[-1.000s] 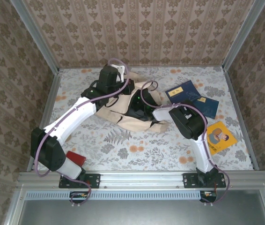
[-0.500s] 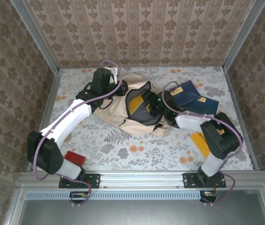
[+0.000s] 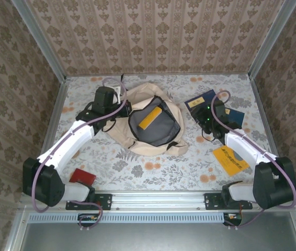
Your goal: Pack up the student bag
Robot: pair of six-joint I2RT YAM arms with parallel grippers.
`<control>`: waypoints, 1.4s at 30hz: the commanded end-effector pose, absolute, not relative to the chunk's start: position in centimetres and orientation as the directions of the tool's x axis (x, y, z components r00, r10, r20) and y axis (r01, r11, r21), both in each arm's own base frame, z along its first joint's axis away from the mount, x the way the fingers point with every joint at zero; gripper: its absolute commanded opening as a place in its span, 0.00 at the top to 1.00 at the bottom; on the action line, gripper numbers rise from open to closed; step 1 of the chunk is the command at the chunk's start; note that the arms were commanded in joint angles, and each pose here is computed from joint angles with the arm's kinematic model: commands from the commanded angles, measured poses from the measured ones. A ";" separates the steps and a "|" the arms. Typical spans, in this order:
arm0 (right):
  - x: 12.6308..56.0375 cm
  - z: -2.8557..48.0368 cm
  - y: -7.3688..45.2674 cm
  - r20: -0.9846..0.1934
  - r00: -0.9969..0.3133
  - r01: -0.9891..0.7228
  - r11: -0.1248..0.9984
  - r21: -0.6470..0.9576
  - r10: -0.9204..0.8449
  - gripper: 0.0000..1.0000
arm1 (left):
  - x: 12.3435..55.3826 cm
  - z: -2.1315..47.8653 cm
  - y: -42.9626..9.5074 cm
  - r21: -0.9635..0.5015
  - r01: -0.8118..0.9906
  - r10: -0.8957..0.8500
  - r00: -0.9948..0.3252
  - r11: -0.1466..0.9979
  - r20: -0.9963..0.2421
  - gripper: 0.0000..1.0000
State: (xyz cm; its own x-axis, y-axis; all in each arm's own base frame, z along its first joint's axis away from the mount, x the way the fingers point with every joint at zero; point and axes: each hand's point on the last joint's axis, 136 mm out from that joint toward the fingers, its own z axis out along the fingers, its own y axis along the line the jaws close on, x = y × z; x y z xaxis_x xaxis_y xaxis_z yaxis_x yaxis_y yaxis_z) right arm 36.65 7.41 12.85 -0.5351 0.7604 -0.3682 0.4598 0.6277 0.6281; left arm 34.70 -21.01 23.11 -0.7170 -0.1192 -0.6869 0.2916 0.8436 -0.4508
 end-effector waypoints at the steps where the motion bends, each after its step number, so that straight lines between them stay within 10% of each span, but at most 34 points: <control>1: 37.1 10.9 5.7 -0.353 -0.591 0.494 0.672 0.552 0.725 0.32 | 33.6 23.4 -17.7 -0.391 0.267 -0.104 -0.696 0.881 -0.710 1.00; 8: 42.1 9.7 4.0 -0.375 -0.640 0.511 0.736 0.445 0.671 0.33 | 32.7 24.0 -16.9 -0.416 0.285 -0.114 -0.693 0.864 -0.712 0.97; 17: 47.4 4.8 3.9 -0.334 -0.745 0.503 0.815 0.289 0.578 0.33 | 32.5 24.2 -17.5 -0.457 0.272 -0.135 -0.722 0.847 -0.678 0.36; 35: 41.3 1.2 14.6 0.018 -0.764 0.596 0.694 0.405 0.645 0.27 | 33.2 22.9 -20.9 -0.495 0.280 -0.113 -0.772 0.823 -0.625 0.30; 42: 40.8 7.8 15.6 -0.172 -0.807 0.465 0.788 0.405 0.565 0.27 | 32.5 22.5 -22.4 -0.503 0.300 -0.079 -0.795 0.810 -0.601 0.28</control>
State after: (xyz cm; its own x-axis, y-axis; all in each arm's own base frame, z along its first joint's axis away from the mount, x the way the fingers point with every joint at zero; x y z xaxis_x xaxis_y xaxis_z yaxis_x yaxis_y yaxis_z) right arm 41.54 17.16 4.65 -0.8159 0.5682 -0.1071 0.4724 0.7619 0.4432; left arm 32.53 -21.41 21.03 -0.8001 -0.0750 -0.5951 0.2790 0.8317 -0.4800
